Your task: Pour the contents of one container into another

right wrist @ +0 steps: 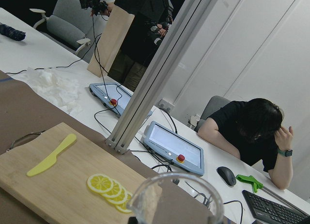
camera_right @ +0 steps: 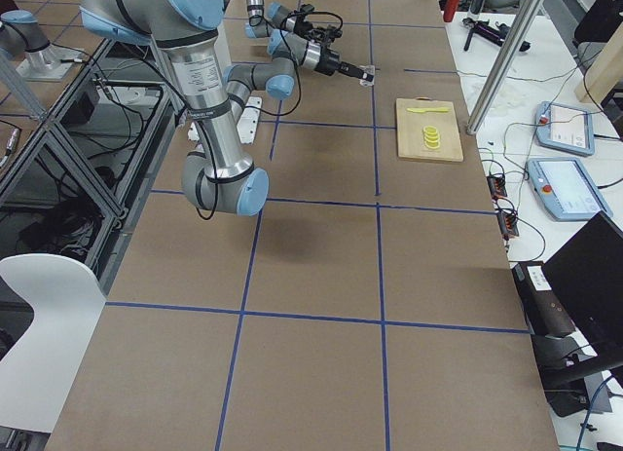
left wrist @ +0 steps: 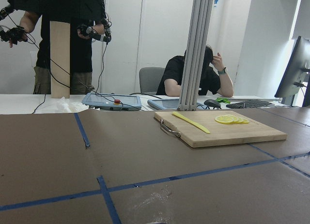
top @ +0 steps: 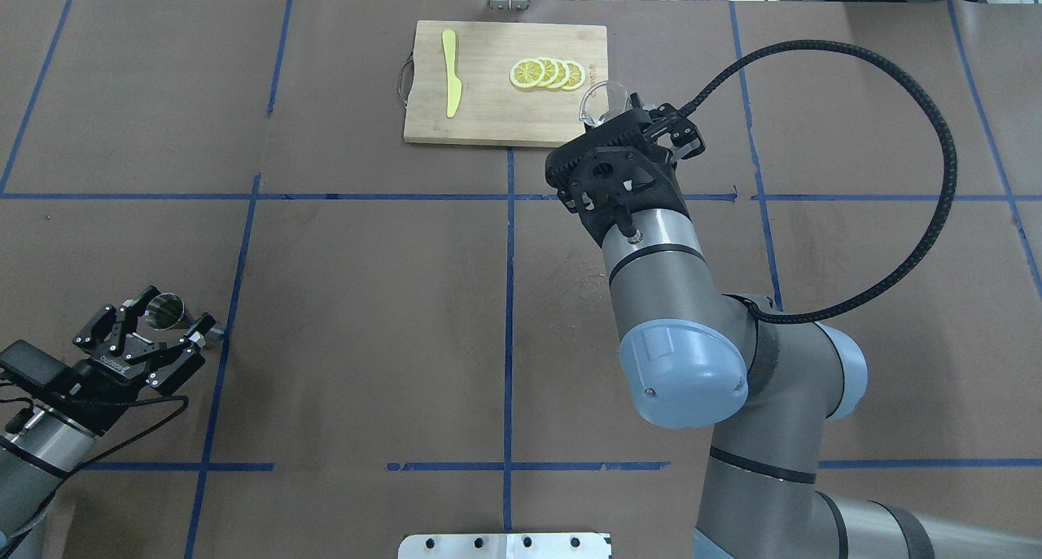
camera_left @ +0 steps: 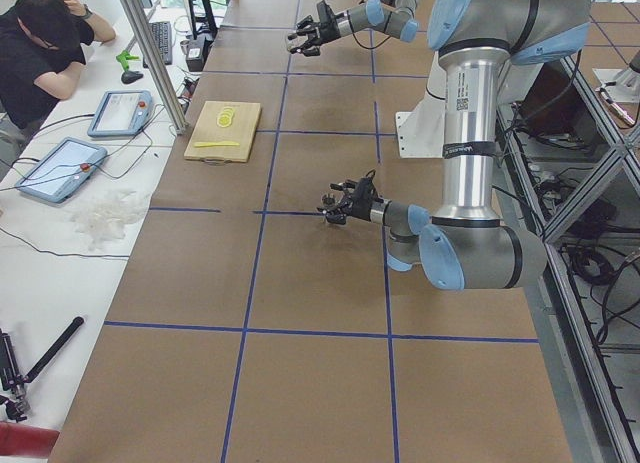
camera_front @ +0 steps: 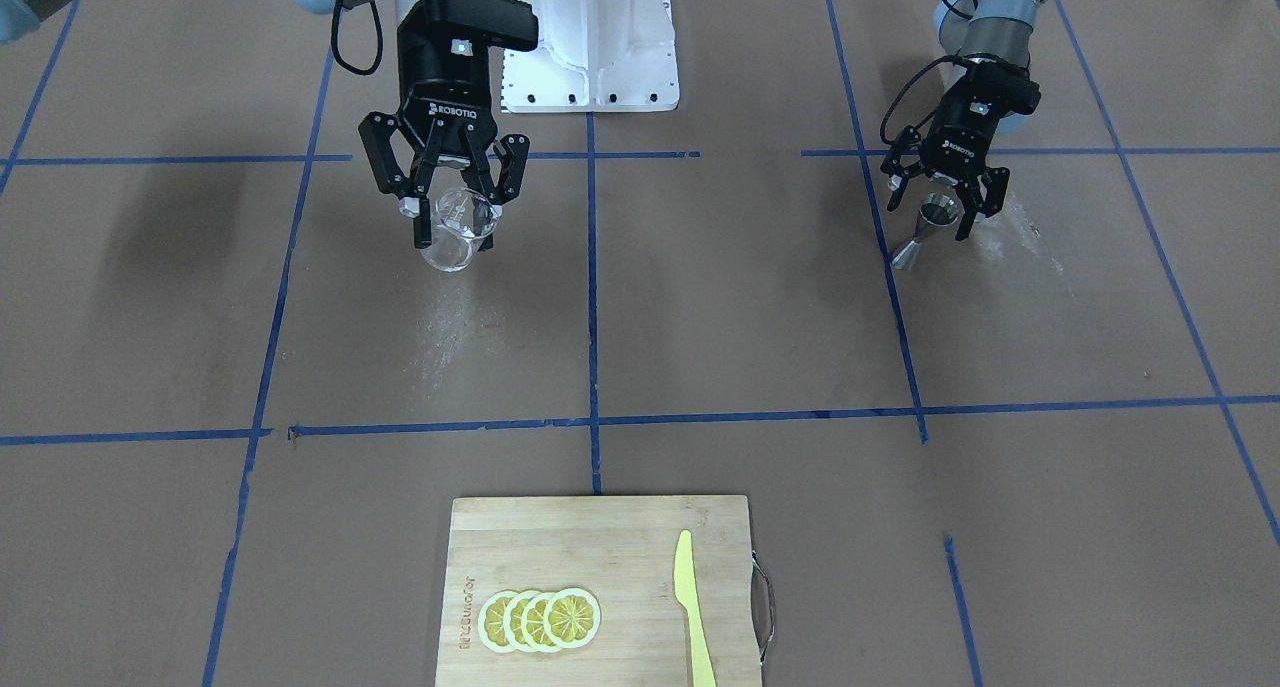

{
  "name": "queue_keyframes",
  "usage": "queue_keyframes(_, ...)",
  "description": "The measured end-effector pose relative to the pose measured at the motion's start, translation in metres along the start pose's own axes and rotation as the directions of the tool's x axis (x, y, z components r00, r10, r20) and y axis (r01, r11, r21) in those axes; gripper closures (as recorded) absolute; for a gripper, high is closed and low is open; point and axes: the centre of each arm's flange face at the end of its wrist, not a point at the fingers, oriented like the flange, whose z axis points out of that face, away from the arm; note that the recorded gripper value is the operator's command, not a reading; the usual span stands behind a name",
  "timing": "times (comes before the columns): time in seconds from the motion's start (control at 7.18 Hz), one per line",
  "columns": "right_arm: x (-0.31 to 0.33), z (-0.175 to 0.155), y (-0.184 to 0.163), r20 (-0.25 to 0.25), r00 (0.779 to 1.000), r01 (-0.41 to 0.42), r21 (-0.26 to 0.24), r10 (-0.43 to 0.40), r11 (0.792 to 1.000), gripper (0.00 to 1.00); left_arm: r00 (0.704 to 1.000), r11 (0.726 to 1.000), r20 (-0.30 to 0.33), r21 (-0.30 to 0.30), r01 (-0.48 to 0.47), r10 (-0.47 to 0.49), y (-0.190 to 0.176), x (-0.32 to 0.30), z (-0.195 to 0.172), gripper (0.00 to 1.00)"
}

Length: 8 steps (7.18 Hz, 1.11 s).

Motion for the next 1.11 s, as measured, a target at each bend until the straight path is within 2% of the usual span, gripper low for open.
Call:
queue_keyframes(0.42, 0.0, 0.0, -0.001, 0.001, 1.0, -0.001, 0.001, 0.001, 1.0, 1.0, 0.999, 0.998, -0.033, 0.056, -0.026, 0.028, -0.017, -0.009, -0.008, 0.0)
queue_keyframes(0.56, 0.0, 0.0, 0.0, 0.0, 1.0, -0.001, 0.001, 0.001, 1.0, 1.0, 0.998, 0.998, -0.052, 0.056, -0.043, 0.046, -0.022, -0.02, -0.011, 0.0)
queue_keyframes(0.84, 0.001, 0.0, 0.0, 0.0, 1.0, -0.001, 0.0, 0.001, 1.0, 1.0, 0.986, 0.993, -0.121, 0.021, -0.114, 0.115, -0.043, -0.059, -0.015, 0.0)
queue_keyframes(1.11, 0.001, 0.0, 0.001, 0.0, 1.0, -0.001, 0.0, 0.001, 1.0, 1.0, 0.962, 0.979, -0.188, -0.017, -0.202, 0.196, -0.072, -0.094, -0.007, 0.0)
